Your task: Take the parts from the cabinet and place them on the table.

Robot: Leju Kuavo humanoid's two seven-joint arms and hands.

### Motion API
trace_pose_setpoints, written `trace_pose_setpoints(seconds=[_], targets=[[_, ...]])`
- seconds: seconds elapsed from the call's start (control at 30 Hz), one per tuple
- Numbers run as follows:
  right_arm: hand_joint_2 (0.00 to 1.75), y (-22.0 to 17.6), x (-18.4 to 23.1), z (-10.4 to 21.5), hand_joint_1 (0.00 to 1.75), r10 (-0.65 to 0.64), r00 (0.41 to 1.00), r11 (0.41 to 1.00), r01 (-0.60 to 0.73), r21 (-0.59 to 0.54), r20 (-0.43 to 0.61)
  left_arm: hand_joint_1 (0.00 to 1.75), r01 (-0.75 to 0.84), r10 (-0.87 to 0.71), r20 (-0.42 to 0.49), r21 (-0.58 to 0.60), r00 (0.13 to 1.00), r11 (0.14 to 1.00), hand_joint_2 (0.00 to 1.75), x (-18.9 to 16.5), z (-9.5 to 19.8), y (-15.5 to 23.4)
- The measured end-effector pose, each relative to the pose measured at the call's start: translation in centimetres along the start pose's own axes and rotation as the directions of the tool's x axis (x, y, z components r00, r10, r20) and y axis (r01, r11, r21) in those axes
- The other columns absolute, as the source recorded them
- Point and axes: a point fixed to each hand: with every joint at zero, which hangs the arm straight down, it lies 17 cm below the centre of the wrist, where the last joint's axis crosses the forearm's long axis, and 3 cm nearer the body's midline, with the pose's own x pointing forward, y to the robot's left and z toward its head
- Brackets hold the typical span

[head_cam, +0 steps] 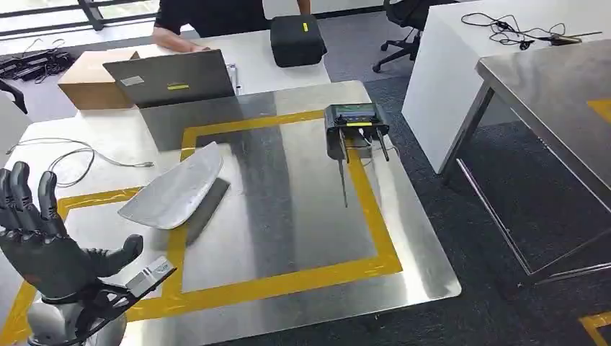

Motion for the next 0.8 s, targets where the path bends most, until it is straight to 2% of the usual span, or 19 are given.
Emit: trace_pose_setpoints(seconds=[0.3,0.57,0.8], targets=[[0.0,0.1,-0.1,0.0,0.0,0.006,1.0,1.0,-0.006,0.005,0.001,0.0,0.003,-0.002,-0.008,0.073,1.0,0.997,0.0,0.1,-0.9,2.6],[0.0,0.3,-0.5,0.0,0.0,0.003,1.0,1.0,-0.002,0.01,-0.018,0.0,-0.003,0.004,-0.006,0.094,1.0,0.996,0.0,0.1,-1.9,2.9],[0.0,0.3,-0.2,0.0,0.0,0.008,1.0,1.0,-0.008,0.0,-0.002,0.0,0.005,-0.004,-0.012,0.061,1.0,0.998,0.0,0.4,-1.0,2.0]])
